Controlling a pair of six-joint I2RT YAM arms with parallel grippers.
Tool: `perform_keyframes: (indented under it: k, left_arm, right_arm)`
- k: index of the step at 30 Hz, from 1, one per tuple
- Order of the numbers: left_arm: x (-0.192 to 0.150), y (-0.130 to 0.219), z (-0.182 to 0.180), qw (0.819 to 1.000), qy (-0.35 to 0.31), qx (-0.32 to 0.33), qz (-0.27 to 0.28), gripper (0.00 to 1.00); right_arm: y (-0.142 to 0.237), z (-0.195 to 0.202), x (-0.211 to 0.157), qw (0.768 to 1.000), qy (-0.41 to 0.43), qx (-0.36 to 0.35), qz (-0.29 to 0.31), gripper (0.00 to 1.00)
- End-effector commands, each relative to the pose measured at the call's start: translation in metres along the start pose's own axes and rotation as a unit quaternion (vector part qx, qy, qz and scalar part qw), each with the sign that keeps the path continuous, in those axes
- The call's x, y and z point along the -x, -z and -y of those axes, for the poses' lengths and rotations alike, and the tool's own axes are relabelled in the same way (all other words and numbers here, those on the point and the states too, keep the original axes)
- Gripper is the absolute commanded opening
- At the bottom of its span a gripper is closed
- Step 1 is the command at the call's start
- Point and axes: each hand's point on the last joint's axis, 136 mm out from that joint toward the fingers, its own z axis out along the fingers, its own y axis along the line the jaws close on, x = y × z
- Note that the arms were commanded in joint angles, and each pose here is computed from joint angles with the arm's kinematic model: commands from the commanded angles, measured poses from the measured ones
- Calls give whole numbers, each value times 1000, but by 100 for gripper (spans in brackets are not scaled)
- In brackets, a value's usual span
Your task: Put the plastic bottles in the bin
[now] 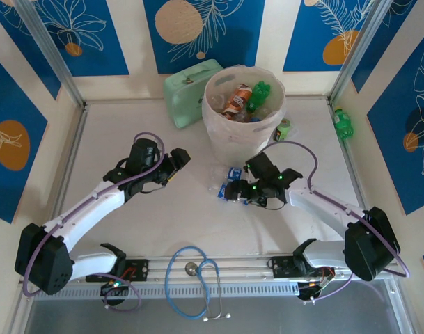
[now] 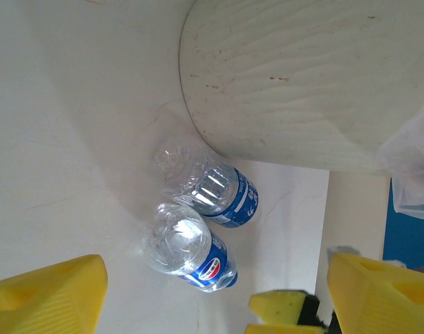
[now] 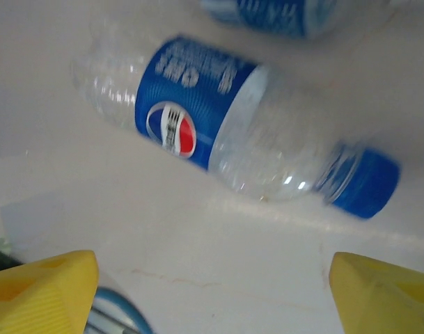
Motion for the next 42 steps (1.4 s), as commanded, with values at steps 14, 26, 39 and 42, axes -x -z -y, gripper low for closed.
perform_keyframes:
  k: [14, 26, 39, 42]
  left_arm:
    - [-3, 1, 4, 1000, -2, -4, -5, 82]
    - [-3, -1, 1, 1000, 0, -2, -4, 82]
    - [-4, -1, -1, 1000, 2, -1, -3, 82]
    - [-4, -1, -2, 1000, 2, -2, -2, 82]
  right_arm:
    - [-39, 1, 17, 995, 85, -5, -44, 87]
    - [-49, -18, -15, 987, 129, -31, -95, 82]
    - [-59, -16, -37, 971, 161, -127, -126, 69]
    - [-62, -12, -42, 966, 158, -147, -139, 63]
